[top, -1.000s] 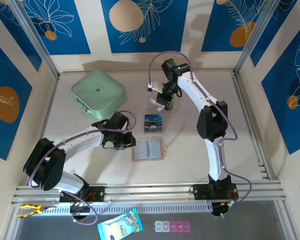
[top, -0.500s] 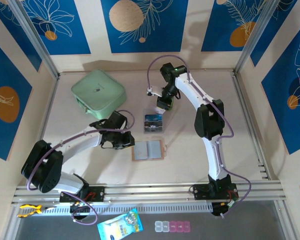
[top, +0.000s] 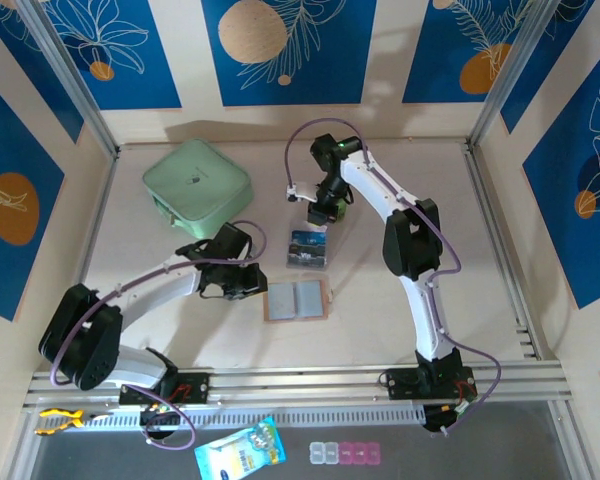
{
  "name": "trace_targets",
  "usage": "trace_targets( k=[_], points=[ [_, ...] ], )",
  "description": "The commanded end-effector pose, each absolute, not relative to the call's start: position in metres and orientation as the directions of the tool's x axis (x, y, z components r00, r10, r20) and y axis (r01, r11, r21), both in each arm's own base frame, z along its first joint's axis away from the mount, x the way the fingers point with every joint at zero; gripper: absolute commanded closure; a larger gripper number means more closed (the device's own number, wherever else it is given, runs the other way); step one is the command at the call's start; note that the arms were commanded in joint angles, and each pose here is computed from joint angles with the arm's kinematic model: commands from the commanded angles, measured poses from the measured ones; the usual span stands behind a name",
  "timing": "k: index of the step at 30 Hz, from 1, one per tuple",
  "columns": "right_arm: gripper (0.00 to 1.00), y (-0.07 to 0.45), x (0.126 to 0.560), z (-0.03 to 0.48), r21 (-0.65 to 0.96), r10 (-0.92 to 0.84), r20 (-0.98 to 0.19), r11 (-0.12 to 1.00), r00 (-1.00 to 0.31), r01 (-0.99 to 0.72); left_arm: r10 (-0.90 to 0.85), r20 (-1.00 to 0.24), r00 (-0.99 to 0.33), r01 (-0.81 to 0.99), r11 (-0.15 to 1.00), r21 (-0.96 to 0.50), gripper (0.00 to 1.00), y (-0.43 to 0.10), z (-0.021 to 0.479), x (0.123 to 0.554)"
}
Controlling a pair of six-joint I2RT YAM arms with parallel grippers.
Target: Take the credit cards out of the card holder
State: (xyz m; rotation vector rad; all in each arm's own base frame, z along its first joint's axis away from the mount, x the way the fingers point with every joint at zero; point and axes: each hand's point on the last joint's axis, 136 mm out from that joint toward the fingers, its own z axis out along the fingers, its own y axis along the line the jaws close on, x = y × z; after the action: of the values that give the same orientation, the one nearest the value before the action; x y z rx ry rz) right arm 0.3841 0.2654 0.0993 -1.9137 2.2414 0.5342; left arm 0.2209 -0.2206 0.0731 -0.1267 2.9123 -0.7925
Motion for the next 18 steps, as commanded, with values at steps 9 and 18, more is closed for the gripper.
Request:
trace_targets(
  k=[9, 18],
  points=[
    [0.9, 0.26, 0.373, 0.081, 0.213, -0.946, -0.264, 0.131, -0.186, -0.968, -0.129, -0.081, -0.988, -0.072, 0.867, -0.494, 0.83, -0.212, 0.07, 0.217],
    [0.8, 0.253, 0.392, 0.121, 0.095, -0.918, -0.322, 0.21, -0.23, -0.973, -0.13, -0.08, -0.988, -0.073, 0.862, -0.501, 0.83, -0.214, 0.069, 0.218]
  ],
)
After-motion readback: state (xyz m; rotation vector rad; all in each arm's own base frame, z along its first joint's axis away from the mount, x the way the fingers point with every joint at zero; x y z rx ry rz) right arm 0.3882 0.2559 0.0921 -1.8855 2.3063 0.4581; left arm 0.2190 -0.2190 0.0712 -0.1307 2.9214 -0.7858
